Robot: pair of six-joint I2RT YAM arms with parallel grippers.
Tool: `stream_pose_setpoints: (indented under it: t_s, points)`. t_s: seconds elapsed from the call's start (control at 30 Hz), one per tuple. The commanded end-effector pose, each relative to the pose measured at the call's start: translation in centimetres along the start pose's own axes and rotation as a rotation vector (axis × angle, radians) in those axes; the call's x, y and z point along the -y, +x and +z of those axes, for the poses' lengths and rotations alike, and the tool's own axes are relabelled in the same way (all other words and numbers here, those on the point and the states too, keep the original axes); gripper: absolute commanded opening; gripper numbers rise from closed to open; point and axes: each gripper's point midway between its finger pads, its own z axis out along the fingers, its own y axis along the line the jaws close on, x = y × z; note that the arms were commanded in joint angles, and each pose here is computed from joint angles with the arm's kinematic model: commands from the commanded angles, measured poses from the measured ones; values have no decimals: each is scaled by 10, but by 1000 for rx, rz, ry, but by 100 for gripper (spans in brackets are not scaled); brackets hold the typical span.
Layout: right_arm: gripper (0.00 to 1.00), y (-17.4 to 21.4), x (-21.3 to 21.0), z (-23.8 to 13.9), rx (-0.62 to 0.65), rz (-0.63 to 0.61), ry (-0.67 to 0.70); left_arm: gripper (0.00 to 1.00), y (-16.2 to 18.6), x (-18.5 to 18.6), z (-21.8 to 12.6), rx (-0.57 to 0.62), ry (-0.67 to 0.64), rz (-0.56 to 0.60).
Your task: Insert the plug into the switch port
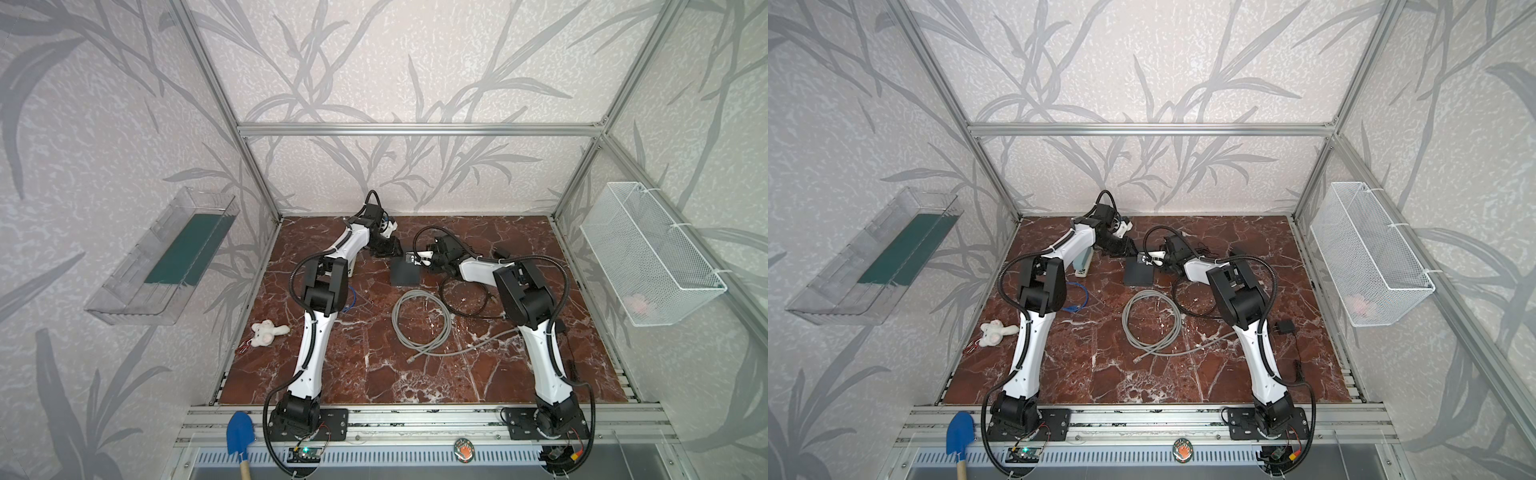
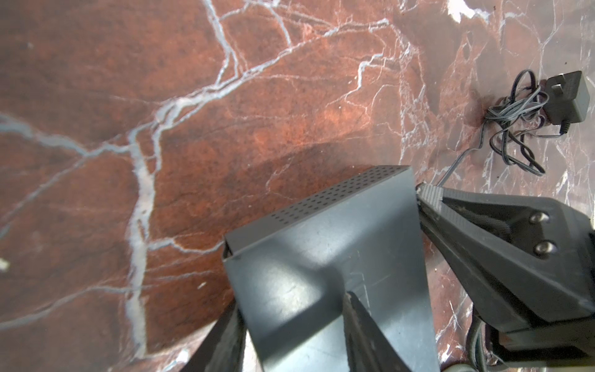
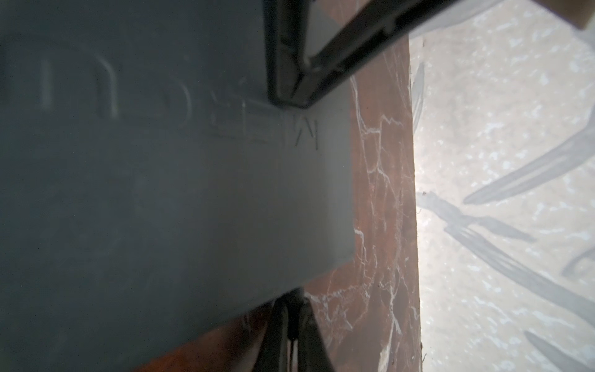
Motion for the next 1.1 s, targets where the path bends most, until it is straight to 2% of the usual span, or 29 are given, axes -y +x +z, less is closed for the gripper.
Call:
stream_pose_setpoints:
  t_s: [0.0, 0.2, 0.53, 0.63, 0.83, 0.93, 1.07]
  points:
    - [6, -149, 15, -32, 437, -78, 79, 48, 20, 118, 34, -53, 303, 174]
    - [8, -152, 24, -34, 450, -42, 117, 48, 20, 130, 29, -52, 352, 183]
    - [11, -164, 32, -34, 469, -53, 146, 47, 27, 135, 31, -66, 340, 205]
    - [15, -158, 34, -37, 449, -38, 161, 47, 24, 120, 29, -58, 272, 186]
    - [17, -137, 41, -44, 408, 23, 183, 47, 12, 95, 14, -3, 221, 147]
    - [25, -125, 37, -51, 372, 21, 167, 47, 9, 71, 8, 10, 133, 101]
    - [37, -91, 33, -61, 308, 89, 133, 48, 2, 38, -1, 62, 19, 22]
